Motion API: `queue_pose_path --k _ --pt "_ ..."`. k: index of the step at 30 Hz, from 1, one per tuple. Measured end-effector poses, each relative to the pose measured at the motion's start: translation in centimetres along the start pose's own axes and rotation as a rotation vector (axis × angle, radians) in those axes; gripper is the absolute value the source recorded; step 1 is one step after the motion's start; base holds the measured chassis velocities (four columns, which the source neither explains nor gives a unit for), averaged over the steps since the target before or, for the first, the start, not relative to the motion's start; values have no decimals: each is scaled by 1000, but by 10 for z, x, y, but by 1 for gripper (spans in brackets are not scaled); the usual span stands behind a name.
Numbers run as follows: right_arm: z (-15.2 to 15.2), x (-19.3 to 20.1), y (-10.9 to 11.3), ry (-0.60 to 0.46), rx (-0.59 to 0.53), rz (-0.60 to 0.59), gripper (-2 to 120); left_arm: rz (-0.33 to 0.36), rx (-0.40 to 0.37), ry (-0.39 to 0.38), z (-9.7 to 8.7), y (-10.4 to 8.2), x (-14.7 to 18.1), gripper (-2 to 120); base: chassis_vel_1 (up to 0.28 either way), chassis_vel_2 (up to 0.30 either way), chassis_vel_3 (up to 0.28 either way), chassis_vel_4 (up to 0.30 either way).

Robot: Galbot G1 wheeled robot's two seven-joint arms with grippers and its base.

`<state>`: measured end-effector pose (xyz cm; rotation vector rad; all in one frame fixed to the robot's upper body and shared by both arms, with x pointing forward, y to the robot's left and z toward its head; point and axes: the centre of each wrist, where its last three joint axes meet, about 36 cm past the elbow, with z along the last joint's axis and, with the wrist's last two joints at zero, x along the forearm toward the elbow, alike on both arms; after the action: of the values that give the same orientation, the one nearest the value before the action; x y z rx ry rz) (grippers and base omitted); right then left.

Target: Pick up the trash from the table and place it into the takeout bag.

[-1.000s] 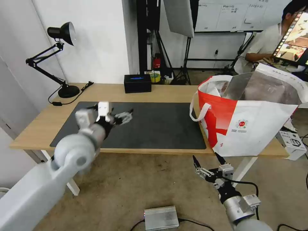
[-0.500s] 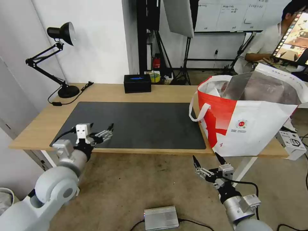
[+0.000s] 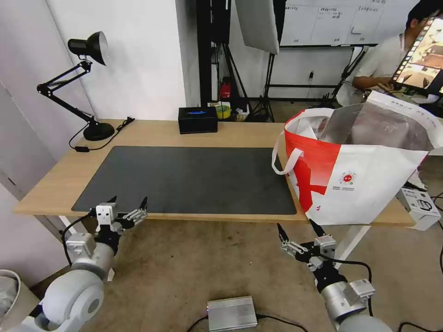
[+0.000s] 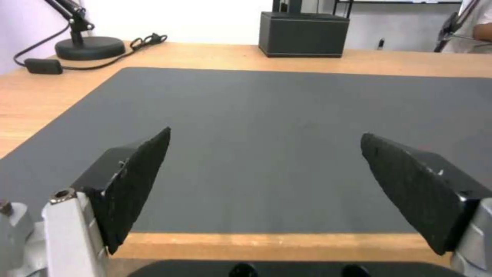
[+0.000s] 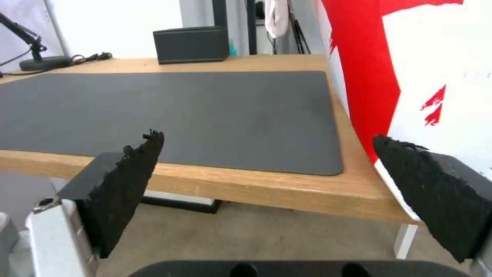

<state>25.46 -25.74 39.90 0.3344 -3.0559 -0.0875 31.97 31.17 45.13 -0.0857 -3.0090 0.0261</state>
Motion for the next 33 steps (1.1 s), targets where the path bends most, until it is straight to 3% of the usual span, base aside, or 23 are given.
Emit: queue_pose_path --k 33 --pt "0 0 0 0 0 0 100 -11 16 1 6 -1 8 100 0 0 0 0"
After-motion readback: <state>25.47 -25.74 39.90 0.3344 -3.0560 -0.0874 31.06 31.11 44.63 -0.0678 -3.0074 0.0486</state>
